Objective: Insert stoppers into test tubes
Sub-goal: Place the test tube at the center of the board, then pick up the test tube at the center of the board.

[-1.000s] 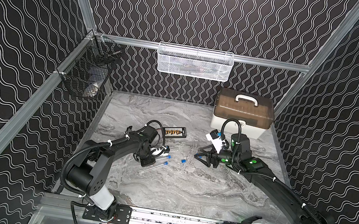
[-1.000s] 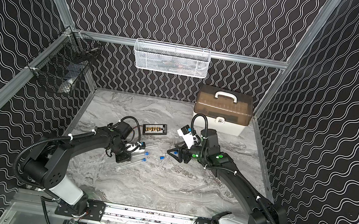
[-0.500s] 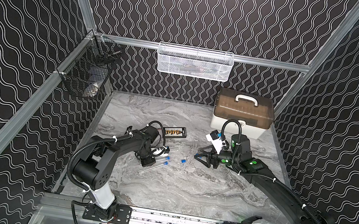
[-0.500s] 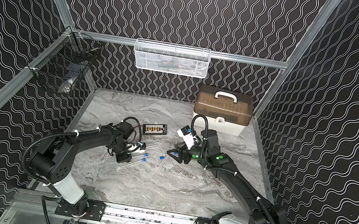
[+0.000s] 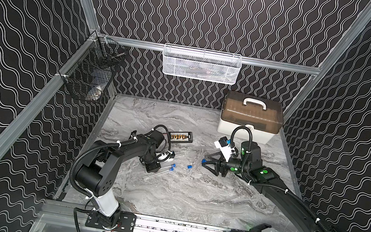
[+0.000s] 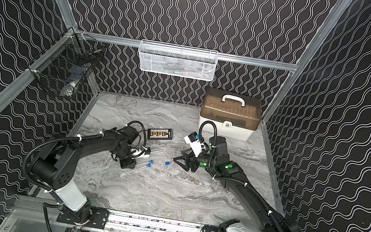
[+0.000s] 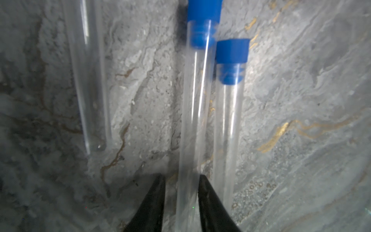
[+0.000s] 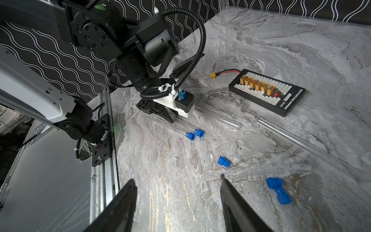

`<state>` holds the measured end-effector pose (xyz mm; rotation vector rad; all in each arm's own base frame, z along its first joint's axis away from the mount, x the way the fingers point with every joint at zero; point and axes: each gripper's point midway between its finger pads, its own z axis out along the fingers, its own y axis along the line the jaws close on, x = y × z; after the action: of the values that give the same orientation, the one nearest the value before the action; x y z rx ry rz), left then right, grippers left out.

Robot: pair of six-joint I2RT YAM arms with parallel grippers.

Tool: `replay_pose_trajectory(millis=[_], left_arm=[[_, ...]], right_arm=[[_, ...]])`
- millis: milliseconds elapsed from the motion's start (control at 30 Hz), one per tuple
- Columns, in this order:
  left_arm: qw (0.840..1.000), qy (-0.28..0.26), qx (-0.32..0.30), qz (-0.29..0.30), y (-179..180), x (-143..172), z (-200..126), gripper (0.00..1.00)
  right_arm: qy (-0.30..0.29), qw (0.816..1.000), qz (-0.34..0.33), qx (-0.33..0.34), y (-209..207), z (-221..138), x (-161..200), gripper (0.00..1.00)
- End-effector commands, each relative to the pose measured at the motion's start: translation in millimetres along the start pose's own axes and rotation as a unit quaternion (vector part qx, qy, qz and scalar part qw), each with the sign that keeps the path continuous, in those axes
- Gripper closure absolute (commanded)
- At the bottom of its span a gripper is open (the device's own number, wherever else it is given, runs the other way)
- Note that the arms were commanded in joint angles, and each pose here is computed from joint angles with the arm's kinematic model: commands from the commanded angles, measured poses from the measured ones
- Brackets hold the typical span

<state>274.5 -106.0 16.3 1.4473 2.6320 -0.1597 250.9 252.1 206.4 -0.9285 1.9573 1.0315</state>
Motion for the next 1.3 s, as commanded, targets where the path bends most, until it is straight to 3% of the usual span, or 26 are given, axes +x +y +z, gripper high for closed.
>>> replay_pose_trajectory(millis=[0, 367, 500, 700, 900, 1000, 1267], left_arm=[[1.0, 0.005, -0.014, -0.006, 4.4, 4.6, -3.9, 0.64], [0.995, -0.065, -0.077, 0.008, 4.5, -0.3, -51.9, 0.57], [0.986, -0.107, -0.123, -0.019, 15.1, -10.1, -86.5, 0.58], [0.953, -0.226, -0.188, -0.078, 30.7, -39.7, -145.7, 0.59], [0.901, -0.319, -0.246, -0.16, 58.2, -61.1, -190.7, 0.59], [0.895, -0.337, -0.234, -0.173, 61.7, -71.3, -193.2, 0.58], [0.915, -0.344, -0.104, -0.18, 39.8, -99.5, -159.5, 0.59]], right_arm=[[0.002, 1.0, -0.007, -0.002, 3.0, -2.7, 1.5, 0.35], [0.011, 1.0, -0.009, 0.013, 4.8, -10.7, 7.7, 0.35], [0.021, 0.997, 0.002, 0.071, -16.2, -11.4, 13.3, 0.34], [0.077, 0.988, 0.009, 0.134, -40.5, -14.0, 22.9, 0.34], [0.056, 0.981, 0.029, 0.182, -54.1, -20.2, 21.8, 0.34], [0.055, 0.973, 0.055, 0.218, -63.3, -27.1, 26.8, 0.34], [0.033, 0.921, 0.151, 0.358, -100.8, -67.3, 41.9, 0.34]])
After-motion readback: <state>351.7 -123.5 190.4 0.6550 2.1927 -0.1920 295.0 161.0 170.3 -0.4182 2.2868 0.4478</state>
